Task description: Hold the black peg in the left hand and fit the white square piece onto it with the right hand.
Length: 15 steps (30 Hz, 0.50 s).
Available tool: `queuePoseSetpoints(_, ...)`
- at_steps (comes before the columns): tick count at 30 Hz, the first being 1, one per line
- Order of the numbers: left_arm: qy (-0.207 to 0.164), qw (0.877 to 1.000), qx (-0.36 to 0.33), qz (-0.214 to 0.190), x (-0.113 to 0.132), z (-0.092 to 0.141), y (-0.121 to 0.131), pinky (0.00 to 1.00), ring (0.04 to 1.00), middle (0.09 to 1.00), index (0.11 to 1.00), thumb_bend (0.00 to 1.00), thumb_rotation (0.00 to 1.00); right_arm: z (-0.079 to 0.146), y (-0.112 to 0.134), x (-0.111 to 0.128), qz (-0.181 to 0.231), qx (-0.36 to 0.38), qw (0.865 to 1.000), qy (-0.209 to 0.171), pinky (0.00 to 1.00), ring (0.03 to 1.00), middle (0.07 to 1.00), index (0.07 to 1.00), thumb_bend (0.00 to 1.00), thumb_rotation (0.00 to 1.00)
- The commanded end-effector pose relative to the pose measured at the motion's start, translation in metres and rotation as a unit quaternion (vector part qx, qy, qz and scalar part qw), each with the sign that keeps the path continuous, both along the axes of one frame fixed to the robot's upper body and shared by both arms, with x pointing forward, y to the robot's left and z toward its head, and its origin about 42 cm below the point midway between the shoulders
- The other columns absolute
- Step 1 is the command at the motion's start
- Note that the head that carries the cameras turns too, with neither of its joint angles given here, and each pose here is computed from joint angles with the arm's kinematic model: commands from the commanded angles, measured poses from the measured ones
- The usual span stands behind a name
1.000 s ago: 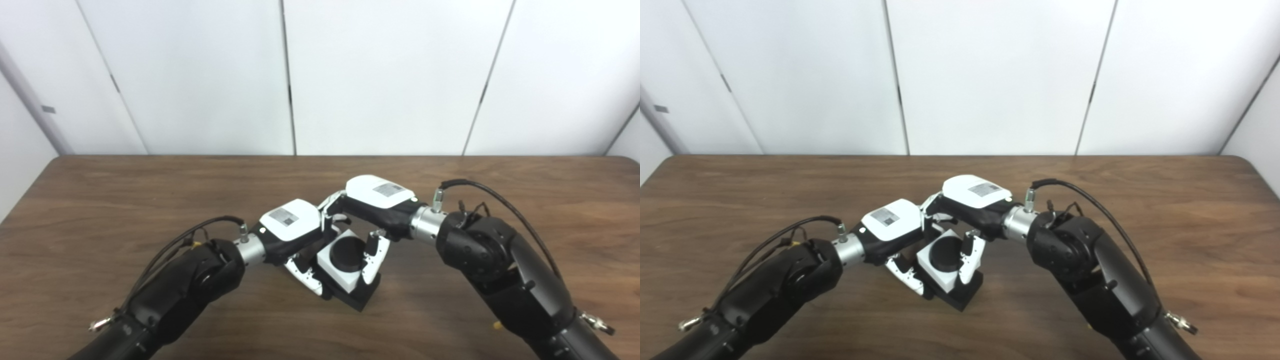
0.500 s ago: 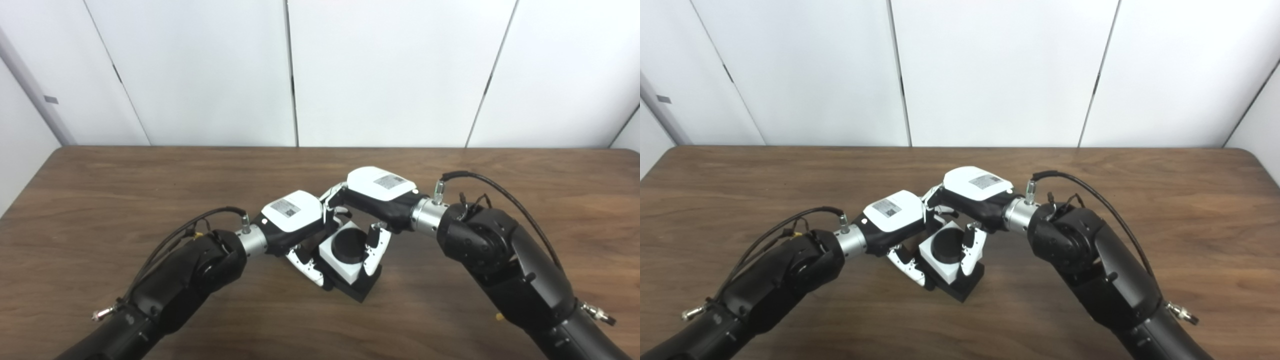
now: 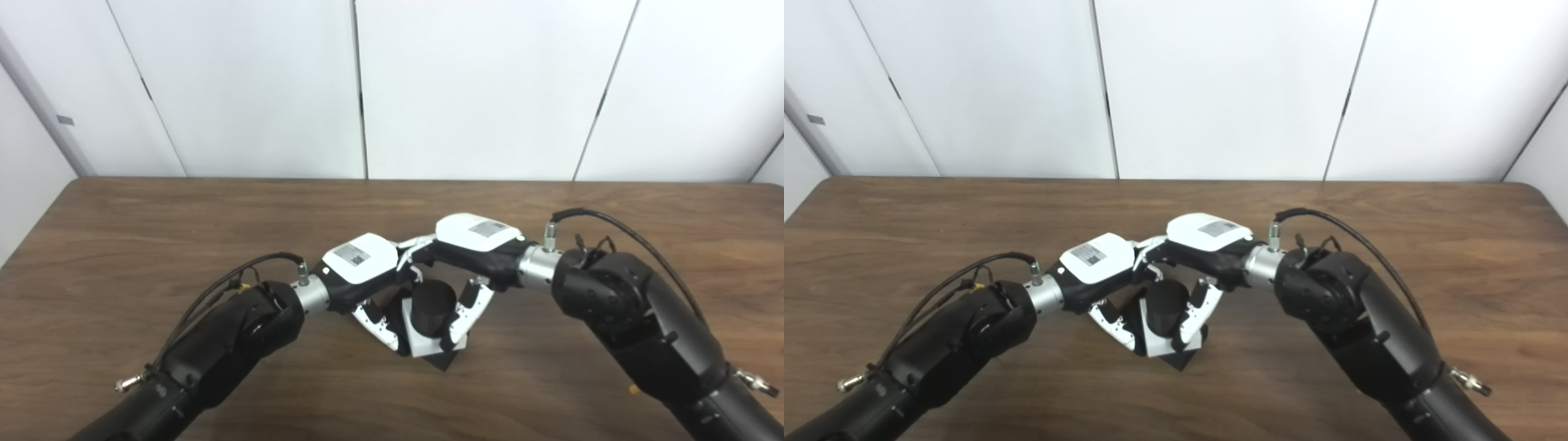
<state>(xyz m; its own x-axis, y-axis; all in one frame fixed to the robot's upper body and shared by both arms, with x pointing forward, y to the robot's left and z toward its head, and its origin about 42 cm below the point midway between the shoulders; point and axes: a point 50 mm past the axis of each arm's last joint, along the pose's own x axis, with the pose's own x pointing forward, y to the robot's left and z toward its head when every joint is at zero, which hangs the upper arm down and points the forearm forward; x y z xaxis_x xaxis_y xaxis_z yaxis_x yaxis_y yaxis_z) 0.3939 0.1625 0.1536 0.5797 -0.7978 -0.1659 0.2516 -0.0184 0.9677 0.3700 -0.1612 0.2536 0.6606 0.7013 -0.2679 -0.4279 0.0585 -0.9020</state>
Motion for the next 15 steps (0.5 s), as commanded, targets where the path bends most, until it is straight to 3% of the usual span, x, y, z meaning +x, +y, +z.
queuePoseSetpoints(1,0.039,0.996,0.08,-0.024,-0.016,-0.031,0.0,0.88,0.947,0.901,0.492,0.52,0.07,0.019,-0.015,0.005,-0.021,-0.003,1.0,-0.022,0.75,0.86,0.897,0.85,0.94,0.29)
queuePoseSetpoints(12,0.036,0.996,0.074,-0.022,-0.017,-0.031,0.004,0.87,0.946,0.894,0.491,0.52,0.07,0.025,-0.039,0.003,-0.053,0.015,0.998,-0.025,0.74,0.861,0.896,0.847,0.93,0.25)
queuePoseSetpoints(15,0.033,0.996,0.074,-0.024,-0.017,-0.031,0.006,0.86,0.945,0.892,0.491,0.52,0.07,0.028,-0.053,0.002,-0.075,0.033,0.996,-0.033,0.74,0.851,0.885,0.837,0.89,0.18)
